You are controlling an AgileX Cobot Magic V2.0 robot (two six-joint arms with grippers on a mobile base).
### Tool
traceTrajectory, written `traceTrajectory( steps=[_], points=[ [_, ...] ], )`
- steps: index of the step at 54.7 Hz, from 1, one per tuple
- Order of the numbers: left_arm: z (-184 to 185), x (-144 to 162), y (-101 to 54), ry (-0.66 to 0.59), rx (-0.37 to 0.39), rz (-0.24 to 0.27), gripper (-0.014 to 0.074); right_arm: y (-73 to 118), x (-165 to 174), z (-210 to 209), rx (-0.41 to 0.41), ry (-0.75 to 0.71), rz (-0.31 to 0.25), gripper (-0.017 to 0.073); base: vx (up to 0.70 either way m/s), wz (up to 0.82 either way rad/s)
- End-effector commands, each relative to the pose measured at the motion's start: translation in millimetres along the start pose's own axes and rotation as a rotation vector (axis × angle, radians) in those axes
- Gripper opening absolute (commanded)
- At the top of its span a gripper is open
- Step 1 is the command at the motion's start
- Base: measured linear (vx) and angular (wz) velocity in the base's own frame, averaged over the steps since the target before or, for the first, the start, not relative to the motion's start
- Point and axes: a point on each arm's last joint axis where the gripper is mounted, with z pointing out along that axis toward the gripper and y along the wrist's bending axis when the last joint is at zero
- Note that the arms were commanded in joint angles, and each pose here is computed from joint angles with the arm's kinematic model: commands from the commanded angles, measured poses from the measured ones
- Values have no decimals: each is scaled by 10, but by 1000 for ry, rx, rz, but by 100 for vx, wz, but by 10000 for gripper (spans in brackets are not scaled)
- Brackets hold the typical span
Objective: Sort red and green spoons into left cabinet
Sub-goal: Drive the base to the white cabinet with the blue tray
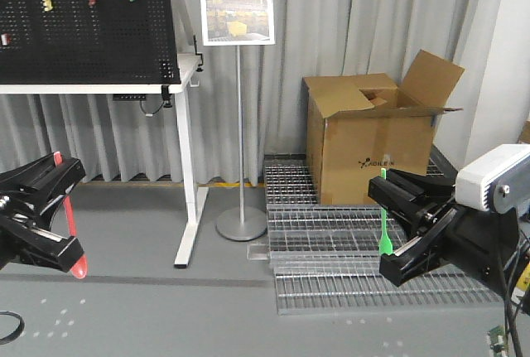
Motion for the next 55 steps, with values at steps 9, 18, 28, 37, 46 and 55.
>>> traceTrajectory(
  steps=[9,18,28,37,46,55],
  points=[
    [-4,-208,-23,-115,17,-10,182,11,-217,-28,-16,-108,-3,-9,57,-5],
    [-4,-208,-23,-115,17,-10,182,11,-217,-28,-16,-108,-3,-9,56,-5],
    [-4,-208,-23,-115,17,-10,182,11,-217,-28,-16,-108,-3,-9,55,-3],
    [-4,-208,-23,-115,17,-10,182,11,-217,-28,-16,-108,-3,-9,52,-4],
    [-4,-208,-23,-115,17,-10,182,11,-217,-28,-16,-108,-3,-9,48,-7],
    [-4,-208,-23,-115,17,-10,182,5,-186,-7,-17,-98,1,-9,41,-20]
  ],
)
